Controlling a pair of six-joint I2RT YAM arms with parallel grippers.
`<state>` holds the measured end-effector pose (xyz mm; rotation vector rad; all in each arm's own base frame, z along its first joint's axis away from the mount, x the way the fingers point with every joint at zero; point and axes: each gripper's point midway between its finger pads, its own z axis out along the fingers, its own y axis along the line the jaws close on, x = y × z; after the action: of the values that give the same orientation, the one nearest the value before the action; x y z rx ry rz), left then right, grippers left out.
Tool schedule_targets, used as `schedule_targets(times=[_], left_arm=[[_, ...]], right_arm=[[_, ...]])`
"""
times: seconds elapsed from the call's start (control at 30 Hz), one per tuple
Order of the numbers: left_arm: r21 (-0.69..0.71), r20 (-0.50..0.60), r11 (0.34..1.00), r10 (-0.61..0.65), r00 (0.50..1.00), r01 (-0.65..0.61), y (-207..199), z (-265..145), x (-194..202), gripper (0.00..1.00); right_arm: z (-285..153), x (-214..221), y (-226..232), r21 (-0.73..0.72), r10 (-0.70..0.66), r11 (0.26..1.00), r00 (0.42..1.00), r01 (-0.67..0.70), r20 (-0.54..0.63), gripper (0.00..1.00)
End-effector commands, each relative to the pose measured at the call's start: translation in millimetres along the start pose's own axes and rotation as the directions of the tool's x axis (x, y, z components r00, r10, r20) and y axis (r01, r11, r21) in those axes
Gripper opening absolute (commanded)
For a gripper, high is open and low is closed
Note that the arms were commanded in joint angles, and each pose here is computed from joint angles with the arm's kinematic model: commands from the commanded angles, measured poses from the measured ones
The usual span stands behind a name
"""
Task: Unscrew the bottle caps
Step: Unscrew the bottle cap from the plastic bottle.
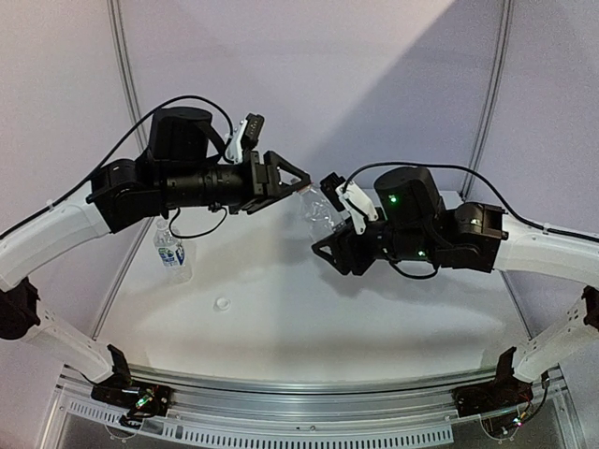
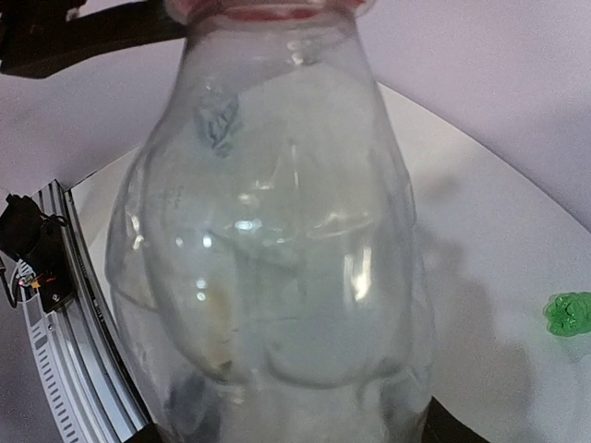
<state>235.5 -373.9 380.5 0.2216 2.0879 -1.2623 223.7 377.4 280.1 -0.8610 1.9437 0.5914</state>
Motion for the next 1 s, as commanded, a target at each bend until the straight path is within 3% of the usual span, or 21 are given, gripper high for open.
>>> schedule_targets(times=[0.0,0.13,0.6,0.73,0.97], left_arm=[[0.087,-0.006,0.995,0.053,0.999,-0.052,-20.7,-16.9,6.9,0.70],[0.105,0.021,0.992,0.064,0.998,-0.066,-23.4,-25.8,3.9,0.99],[0.166,0.093,0.963,0.200,0.975,-0.214,-33.5,-72.8,1.0,0.99],[0.263,0.118,0.919,0.273,0.955,-0.295,-48.5,-89.3,6.8,0.99],[0.410,0.197,0.825,0.337,0.921,-0.390,-68.5,-98.4,16.9,0.99]], right_arm=[[-12.5,-9.8,-4.3,0.004,0.042,0.999,0.997,-0.042,0.065,0.00],[-16.5,-6.3,-5.7,0.000,0.059,0.998,0.996,-0.059,0.072,0.00],[-38.8,-2.8,-7.5,-0.034,0.113,0.993,0.985,-0.109,0.132,0.00],[-48.3,-3.5,12.3,-0.167,0.132,0.980,0.979,-0.106,0.155,0.00],[-79.6,-15.4,53.9,-0.445,0.182,0.893,0.956,-0.063,0.231,0.00]])
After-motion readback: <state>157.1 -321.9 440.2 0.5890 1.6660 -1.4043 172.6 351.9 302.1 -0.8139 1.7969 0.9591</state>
